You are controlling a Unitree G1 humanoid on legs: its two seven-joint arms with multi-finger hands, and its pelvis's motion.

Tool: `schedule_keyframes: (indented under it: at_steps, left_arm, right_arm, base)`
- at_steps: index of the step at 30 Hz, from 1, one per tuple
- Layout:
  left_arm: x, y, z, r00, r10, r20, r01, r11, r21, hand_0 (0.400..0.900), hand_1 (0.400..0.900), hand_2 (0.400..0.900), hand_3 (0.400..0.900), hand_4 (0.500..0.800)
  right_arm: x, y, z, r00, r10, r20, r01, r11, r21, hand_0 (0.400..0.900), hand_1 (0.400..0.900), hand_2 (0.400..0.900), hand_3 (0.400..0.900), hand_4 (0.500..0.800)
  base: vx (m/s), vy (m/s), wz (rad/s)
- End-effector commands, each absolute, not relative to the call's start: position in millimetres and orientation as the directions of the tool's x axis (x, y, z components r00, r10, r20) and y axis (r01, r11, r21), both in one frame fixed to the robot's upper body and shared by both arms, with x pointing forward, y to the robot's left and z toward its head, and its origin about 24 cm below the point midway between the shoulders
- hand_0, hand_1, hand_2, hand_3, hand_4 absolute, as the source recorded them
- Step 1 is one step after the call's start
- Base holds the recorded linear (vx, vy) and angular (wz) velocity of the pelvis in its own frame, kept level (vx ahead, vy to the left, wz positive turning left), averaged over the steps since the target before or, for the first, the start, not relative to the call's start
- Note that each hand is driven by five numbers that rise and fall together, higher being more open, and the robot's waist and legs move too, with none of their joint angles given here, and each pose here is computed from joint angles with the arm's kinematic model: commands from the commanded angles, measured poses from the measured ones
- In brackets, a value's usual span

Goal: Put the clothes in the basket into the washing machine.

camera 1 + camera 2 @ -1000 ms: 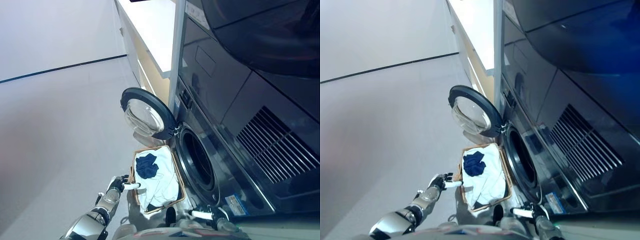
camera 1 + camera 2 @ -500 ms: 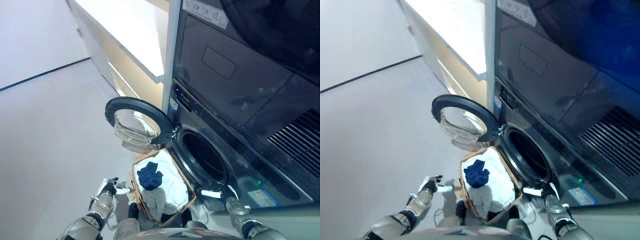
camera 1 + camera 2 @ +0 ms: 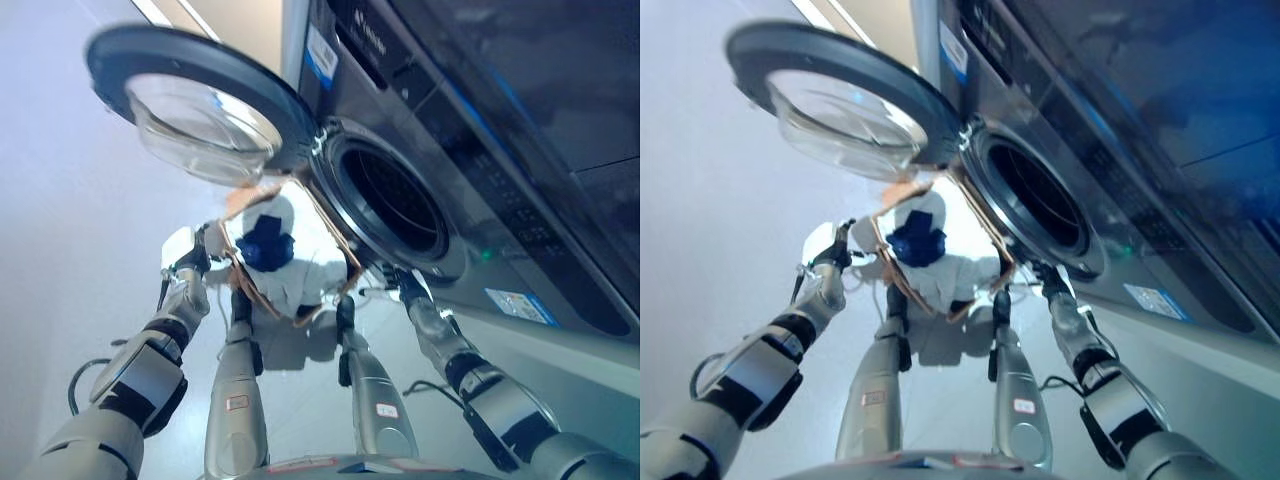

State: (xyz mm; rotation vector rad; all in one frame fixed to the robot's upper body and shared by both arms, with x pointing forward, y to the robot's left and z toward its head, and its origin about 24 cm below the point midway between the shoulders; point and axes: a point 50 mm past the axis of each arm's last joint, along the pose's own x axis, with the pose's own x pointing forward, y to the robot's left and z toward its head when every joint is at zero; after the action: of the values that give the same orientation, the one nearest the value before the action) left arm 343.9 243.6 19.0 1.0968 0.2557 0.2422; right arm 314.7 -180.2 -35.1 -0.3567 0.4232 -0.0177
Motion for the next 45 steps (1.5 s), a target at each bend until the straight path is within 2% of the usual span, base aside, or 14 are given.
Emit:
schedule_keyframes:
  at_steps: [1,5,12,19,28,32,38,39,40,42,45]
  left_arm:
    - [359,251,52,0.935,0.345,0.079,-0.198,0.324,0.925,0.9,0.9,0.9,0.9,0.8]
    - [370,252,74,0.934,0.317,0.167,-0.244,0.224,0.943,0.9,0.9,0.9,0.9,0.8]
    - [378,249,94,0.926,0.284,0.248,-0.303,0.169,0.938,0.9,0.9,0.9,0.9,0.8]
    - [382,220,90,0.941,0.223,0.256,-0.305,0.226,0.925,0.9,0.9,0.9,0.9,0.8]
    - [384,198,87,0.948,0.172,0.267,-0.304,0.243,0.921,0.9,0.9,0.9,0.9,0.8]
    - [387,204,97,0.931,0.167,0.324,-0.345,0.121,0.931,0.9,0.9,0.9,0.9,0.8]
    - [395,207,120,0.909,0.176,0.378,-0.393,0.062,0.917,0.9,0.9,0.9,0.9,0.8]
    - [396,206,121,0.911,0.167,0.377,-0.391,0.059,0.918,0.867,0.867,0.867,0.867,0.78]
    - [397,204,121,0.913,0.161,0.374,-0.388,0.062,0.92,0.867,0.867,0.867,0.867,0.78]
    - [398,199,123,0.918,0.143,0.37,-0.382,0.07,0.921,0.4,0.4,0.4,0.4,0.5]
    - [399,190,123,0.924,0.114,0.366,-0.376,0.086,0.922,0.4,0.4,0.4,0.4,0.5]
  right_arm:
    - [327,-190,-10,0.961,-0.107,-0.254,0.007,0.93,-0.366,0.9,0.9,0.9,0.9,0.8]
    - [333,-188,14,0.989,-0.071,-0.126,0.02,0.932,-0.363,0.9,0.9,0.9,0.9,0.8]
    - [330,-194,27,0.996,-0.086,-0.036,0.07,0.945,-0.32,0.9,0.9,0.9,0.9,0.8]
    - [327,-196,21,0.991,-0.129,-0.047,0.109,0.948,-0.3,0.9,0.9,0.9,0.9,0.8]
    - [325,-193,24,0.988,-0.155,-0.014,0.146,0.957,-0.251,0.9,0.9,0.9,0.9,0.8]
    - [327,-184,38,0.991,-0.121,0.064,0.132,0.971,-0.201,0.9,0.9,0.9,0.9,0.8]
    - [323,-187,44,0.986,-0.127,0.106,0.146,0.97,-0.193,0.9,0.9,0.9,0.9,0.8]
    - [322,-189,44,0.985,-0.134,0.108,0.153,0.969,-0.192,0.9,0.9,0.9,0.9,0.8]
    - [323,-190,44,0.984,-0.139,0.108,0.158,0.969,-0.191,0.9,0.9,0.9,0.9,0.8]
    - [324,-190,45,0.983,-0.148,0.109,0.166,0.969,-0.185,0.9,0.9,0.9,0.9,0.8]
    - [325,-191,43,0.982,-0.161,0.1,0.177,0.968,-0.179,0.9,0.9,0.9,0.9,0.8]
  base:
    - [-0.082,-0.024,-0.07]
    - [-0.087,-0.03,-0.06]
    - [-0.057,-0.026,-0.01]
    - [-0.023,-0.04,0.04]
    - [-0.022,-0.052,0.0]
    - [0.0,-0.03,-0.14]
    - [-0.007,-0.025,-0.04]
    - [0.0,0.0,0.0]
    - [-0.022,0.009,-0.04]
    - [-0.011,0.017,-0.06]
    - [0.001,0.002,-0.01]
